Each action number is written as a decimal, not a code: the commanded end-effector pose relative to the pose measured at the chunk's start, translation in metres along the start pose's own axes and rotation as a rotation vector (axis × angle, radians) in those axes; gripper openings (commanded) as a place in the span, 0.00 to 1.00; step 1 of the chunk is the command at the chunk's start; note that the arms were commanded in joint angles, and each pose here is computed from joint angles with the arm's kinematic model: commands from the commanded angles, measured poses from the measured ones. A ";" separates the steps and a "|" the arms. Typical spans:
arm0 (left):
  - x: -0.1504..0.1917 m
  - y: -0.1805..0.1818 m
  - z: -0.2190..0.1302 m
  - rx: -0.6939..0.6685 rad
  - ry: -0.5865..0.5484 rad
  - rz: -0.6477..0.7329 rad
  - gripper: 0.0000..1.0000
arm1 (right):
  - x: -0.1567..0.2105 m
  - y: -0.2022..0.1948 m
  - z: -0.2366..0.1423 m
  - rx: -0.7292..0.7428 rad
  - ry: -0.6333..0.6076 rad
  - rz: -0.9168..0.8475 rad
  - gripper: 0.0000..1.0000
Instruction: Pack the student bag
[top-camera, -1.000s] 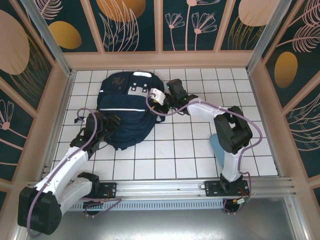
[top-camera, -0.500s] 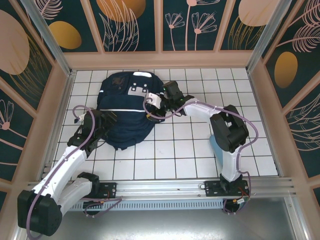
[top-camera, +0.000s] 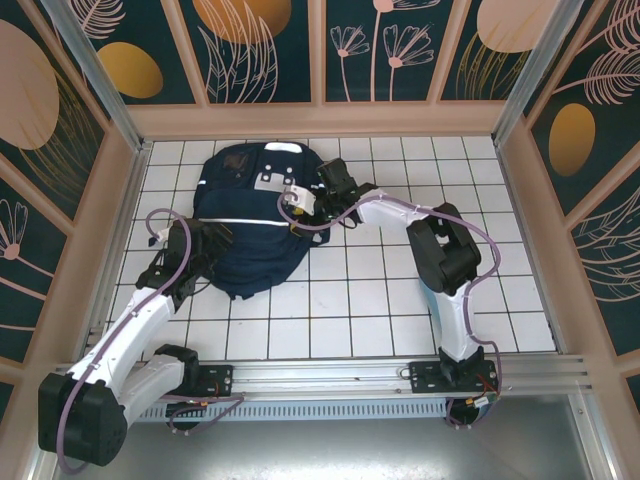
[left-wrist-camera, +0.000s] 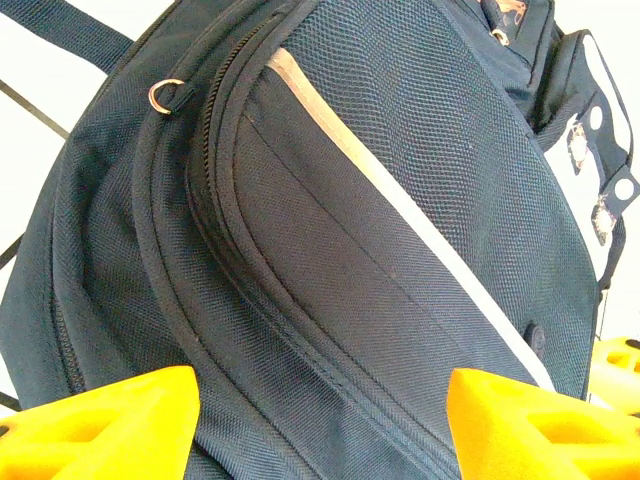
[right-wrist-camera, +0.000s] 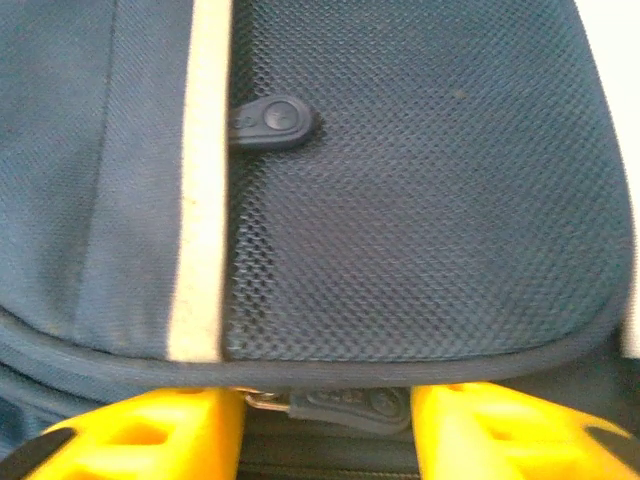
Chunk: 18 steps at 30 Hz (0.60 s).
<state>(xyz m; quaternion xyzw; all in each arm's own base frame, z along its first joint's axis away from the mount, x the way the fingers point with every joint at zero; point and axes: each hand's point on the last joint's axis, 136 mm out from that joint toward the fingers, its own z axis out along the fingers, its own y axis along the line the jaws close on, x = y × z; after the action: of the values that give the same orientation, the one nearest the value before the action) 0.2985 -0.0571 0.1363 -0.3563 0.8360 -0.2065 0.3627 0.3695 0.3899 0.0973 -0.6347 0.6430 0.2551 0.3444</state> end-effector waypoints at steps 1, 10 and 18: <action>-0.012 -0.007 -0.003 0.008 -0.031 0.019 0.67 | -0.004 0.004 0.004 -0.032 -0.004 -0.041 0.30; -0.026 -0.008 -0.006 -0.013 -0.071 0.039 0.69 | -0.016 0.006 -0.025 0.047 -0.030 -0.049 0.00; -0.026 -0.016 -0.001 0.023 -0.058 0.055 0.72 | -0.001 -0.015 -0.078 0.242 -0.003 0.031 0.00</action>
<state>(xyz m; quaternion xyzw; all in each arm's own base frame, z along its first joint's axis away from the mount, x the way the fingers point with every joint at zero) 0.3098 -0.0475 0.1514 -0.3469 0.8331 -0.1920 0.3857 0.3577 0.3502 0.1298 -0.6110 0.6584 0.2176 0.3820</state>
